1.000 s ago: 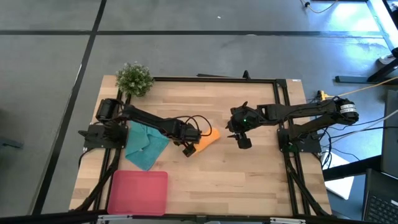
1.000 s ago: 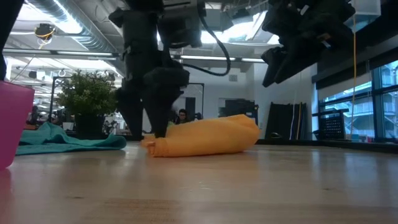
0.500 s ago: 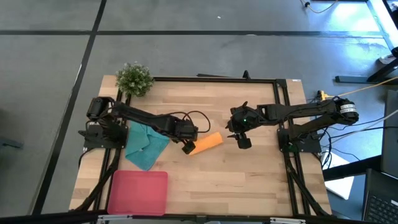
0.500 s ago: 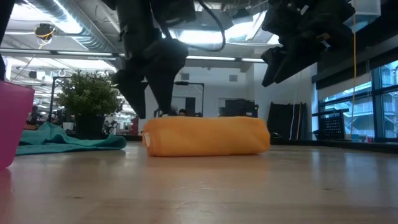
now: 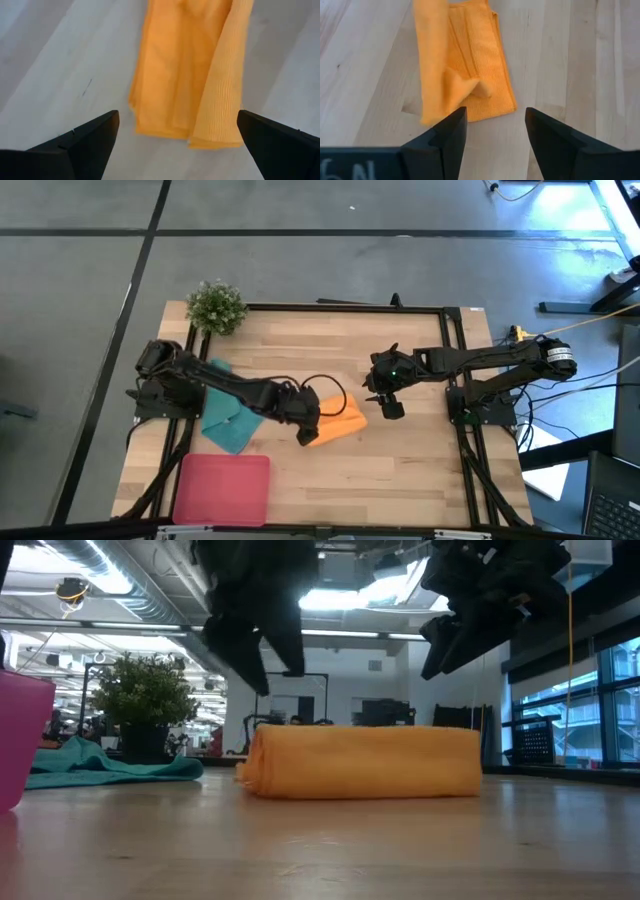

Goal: Roll microfiber towels into tight, uniform cylinder then place into a basket
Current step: Roll the yellow microfiber cloth

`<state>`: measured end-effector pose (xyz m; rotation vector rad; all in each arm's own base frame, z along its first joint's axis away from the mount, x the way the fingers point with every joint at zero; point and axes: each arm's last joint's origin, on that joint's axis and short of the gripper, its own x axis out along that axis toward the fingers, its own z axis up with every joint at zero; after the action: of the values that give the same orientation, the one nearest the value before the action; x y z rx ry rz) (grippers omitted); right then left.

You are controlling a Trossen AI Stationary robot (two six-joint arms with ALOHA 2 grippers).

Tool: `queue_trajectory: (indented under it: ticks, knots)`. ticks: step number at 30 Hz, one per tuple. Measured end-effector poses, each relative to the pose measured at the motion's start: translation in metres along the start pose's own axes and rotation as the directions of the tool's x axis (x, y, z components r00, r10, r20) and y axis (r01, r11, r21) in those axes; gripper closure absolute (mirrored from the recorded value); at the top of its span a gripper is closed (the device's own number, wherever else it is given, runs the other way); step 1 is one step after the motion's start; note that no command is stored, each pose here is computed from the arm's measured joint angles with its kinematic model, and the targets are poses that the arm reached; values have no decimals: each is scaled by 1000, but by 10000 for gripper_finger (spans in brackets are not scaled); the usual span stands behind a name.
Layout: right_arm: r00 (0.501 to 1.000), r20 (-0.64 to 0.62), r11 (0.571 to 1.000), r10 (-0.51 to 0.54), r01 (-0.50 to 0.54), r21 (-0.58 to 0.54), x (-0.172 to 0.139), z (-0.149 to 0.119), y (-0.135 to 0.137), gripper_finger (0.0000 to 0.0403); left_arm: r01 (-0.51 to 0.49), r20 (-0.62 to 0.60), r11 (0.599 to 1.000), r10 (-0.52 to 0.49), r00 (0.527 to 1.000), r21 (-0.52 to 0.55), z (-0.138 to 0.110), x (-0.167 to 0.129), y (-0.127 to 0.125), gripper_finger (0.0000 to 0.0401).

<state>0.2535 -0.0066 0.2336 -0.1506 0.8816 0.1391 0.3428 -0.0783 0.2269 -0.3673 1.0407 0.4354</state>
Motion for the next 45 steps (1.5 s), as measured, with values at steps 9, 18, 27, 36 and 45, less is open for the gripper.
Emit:
queue_trajectory:
  ticks: [9,18,27,36,45]
  knots:
    - [1000,0,1000,0,0,0,0,0,0,200,71,107,992,-83,991,107,-13,-10,-30,4]
    - [1000,0,1000,0,0,0,0,0,0,200,122,129,973,-149,980,198,-26,-18,-47,4]
    - [1000,9,1000,-2,2,-1,0,1,0,200,128,114,959,-161,980,252,-37,-14,-57,4]
    - [993,52,993,110,-111,25,0,3,3,200,155,99,945,-190,977,287,-52,-5,-73,4]
    - [979,15,978,204,-203,-57,5,-4,25,216,208,128,943,-247,961,259,-55,-9,-82,4]
